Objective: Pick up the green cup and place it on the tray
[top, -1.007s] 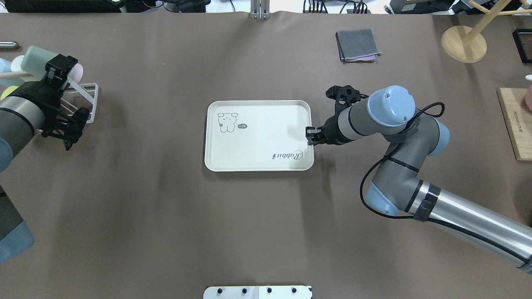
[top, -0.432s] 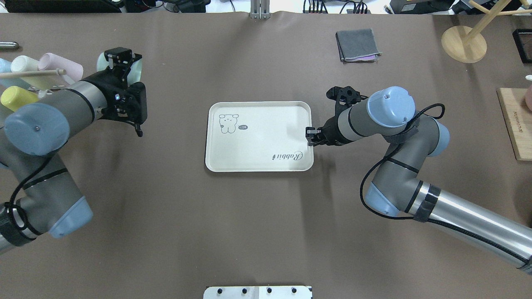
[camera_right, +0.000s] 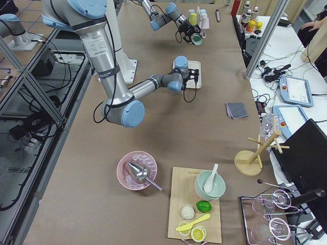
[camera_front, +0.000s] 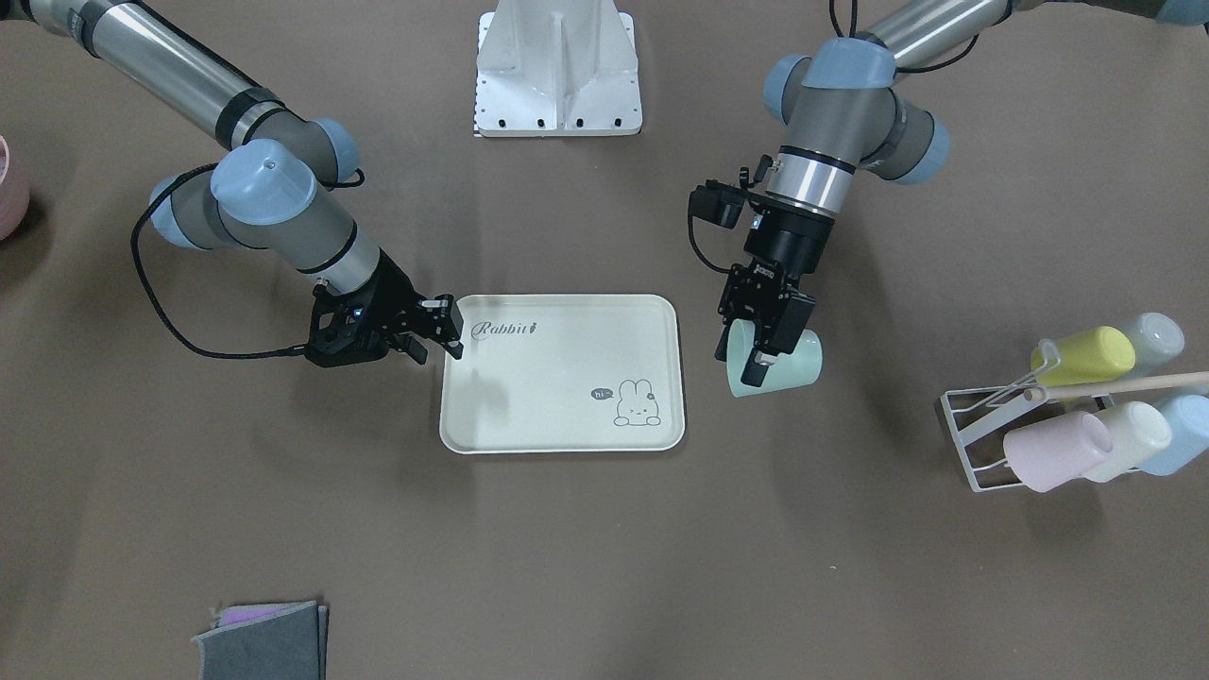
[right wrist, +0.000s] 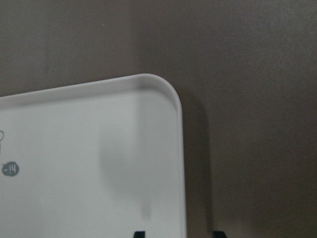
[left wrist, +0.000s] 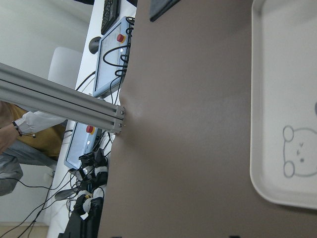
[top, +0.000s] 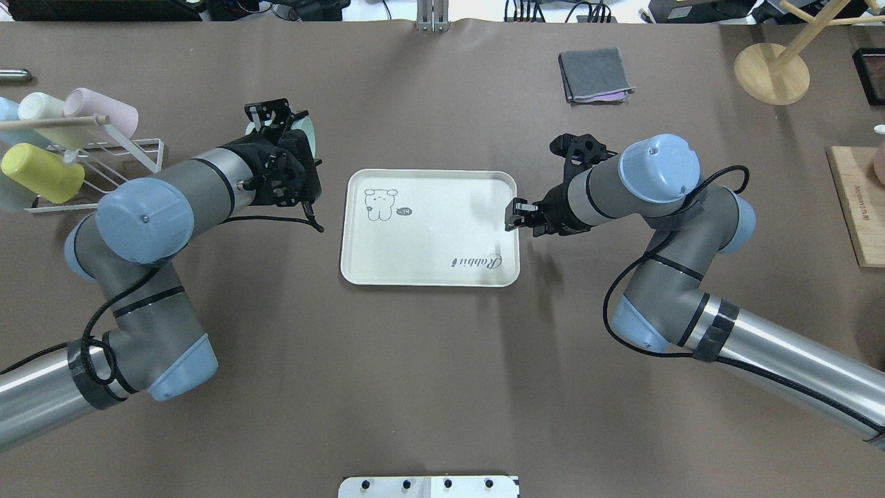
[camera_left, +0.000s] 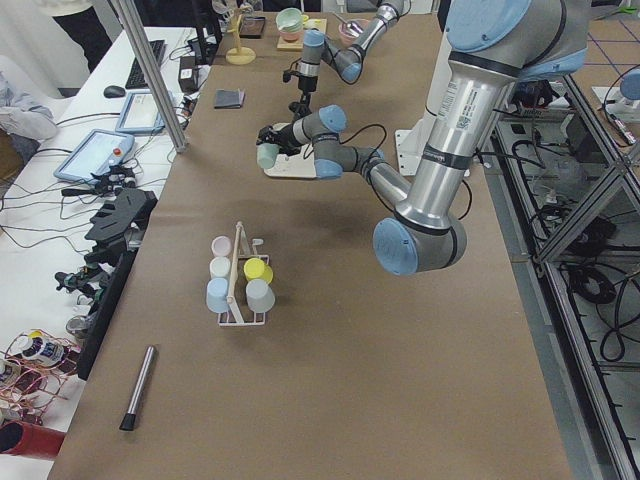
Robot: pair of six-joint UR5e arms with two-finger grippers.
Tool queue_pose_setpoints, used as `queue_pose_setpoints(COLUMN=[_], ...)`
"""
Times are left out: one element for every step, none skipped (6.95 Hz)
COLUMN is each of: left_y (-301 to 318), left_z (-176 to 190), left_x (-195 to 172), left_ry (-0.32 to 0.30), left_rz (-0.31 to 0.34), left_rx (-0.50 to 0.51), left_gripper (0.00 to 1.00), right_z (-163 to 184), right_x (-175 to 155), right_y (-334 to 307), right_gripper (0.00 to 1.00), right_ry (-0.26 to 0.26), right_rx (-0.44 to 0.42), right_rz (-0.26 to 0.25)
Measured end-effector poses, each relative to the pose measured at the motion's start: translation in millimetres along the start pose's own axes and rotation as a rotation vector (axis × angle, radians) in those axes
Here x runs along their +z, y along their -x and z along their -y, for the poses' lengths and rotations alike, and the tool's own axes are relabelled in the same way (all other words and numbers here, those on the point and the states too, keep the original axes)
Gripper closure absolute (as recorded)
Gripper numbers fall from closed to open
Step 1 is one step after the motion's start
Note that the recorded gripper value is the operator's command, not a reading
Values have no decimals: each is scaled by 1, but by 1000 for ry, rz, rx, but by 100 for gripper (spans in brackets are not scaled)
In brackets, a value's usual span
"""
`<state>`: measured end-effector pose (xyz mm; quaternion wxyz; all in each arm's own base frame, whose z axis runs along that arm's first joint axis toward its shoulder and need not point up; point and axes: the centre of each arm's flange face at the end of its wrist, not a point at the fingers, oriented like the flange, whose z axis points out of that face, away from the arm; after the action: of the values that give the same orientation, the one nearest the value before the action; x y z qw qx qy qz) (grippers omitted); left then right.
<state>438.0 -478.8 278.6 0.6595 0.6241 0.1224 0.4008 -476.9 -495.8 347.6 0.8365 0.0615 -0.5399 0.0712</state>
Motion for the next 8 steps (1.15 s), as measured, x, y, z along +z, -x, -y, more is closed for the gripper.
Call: queue_pose_setpoints(left_y=[-22,-49,-67,-74,-73,-69,-67,-73], left_z=[7,11,20,36,56,76,91,102], left_x=[7,22,37,45,46,45,43,41], left_ry=[-32,-66,-97,-127,-158,-195,-235,-272], left_rz=[-23,-48,-64,-74,-83,-91,-104,-122], left_rx=[-111,-223,-307,-388,-480,-574,-665,-757], left_gripper=[25,26,28,29,29,29,29,29], right_z=[19,45,76,106,128,139,143,142], right_x=[-15,-36,-66,-98,-130,-159,-180,-196], right_y=[-10,-29,-61,-94,-117,-133,-153,-187], right_gripper=[0,0,0,0,0,0,0,0], right_ry=[-16,-37,-62,-85,-96,-88,-67,-36], right_rx=[12,19,-5,-63,-140,-211,-274,-340], right_rz=[-3,-10,-28,-65,-126,-199,-261,-314])
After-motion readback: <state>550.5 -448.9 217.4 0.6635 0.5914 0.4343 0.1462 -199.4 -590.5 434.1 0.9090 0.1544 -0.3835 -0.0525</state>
